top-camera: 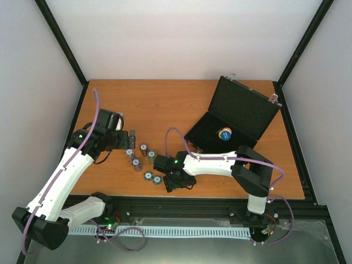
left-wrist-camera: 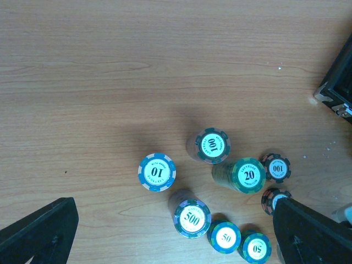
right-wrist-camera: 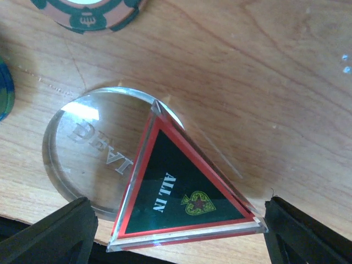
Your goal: Pack up texas hold em set
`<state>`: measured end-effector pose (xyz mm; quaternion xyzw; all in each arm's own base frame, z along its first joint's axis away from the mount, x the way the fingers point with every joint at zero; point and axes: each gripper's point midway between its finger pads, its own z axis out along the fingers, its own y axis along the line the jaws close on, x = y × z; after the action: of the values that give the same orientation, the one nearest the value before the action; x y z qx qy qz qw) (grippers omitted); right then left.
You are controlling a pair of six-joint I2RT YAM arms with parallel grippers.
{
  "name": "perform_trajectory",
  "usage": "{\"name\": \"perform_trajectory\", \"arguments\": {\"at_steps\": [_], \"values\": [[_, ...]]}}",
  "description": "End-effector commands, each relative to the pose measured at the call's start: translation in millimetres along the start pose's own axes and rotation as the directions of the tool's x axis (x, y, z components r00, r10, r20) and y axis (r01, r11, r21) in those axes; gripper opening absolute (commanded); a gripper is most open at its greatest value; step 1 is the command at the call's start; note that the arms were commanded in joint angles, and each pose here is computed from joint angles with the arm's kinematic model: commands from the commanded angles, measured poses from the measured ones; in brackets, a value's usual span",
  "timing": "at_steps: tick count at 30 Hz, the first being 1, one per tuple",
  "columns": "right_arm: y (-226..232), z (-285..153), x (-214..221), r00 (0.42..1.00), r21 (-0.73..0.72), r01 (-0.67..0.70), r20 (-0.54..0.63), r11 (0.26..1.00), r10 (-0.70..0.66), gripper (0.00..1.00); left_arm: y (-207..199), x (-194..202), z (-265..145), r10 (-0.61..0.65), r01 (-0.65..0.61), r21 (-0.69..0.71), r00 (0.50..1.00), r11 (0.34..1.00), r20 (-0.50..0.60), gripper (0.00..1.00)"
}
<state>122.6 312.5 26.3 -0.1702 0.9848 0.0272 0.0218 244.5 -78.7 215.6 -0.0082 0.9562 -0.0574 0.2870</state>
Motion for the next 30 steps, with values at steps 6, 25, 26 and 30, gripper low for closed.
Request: {"name": "perform_trajectory", "arguments": {"at_steps": [6, 25, 26, 30], "values": [[1, 6, -4, 1.0, 0.04, 0.001, 0.01, 0.999, -0.001, 0.79, -1, -3, -7, 0.02, -0.02, 0.005, 1.0, 1.0, 0.02, 1.0], [-36, -33, -23, 0.995, 0.114, -0.047, 0.094, 0.992, 0.036, 0.71, 2, -4, -11, 0.009, -0.009, -0.005, 0.999, 1.0, 0.037, 1.0], [-42, -36, -27, 0.994, 0.12, -0.057, 0.102, 0.991, 0.044, 0.71, 3, -4, -11, 0.009, -0.009, -0.005, 0.999, 1.0, 0.037, 1.0], [-65, -49, -43, 0.987, 0.13, -0.096, 0.142, 0.987, 0.077, 0.71, 3, -4, -11, 0.005, -0.005, -0.007, 0.999, 1.0, 0.04, 1.0]]}}
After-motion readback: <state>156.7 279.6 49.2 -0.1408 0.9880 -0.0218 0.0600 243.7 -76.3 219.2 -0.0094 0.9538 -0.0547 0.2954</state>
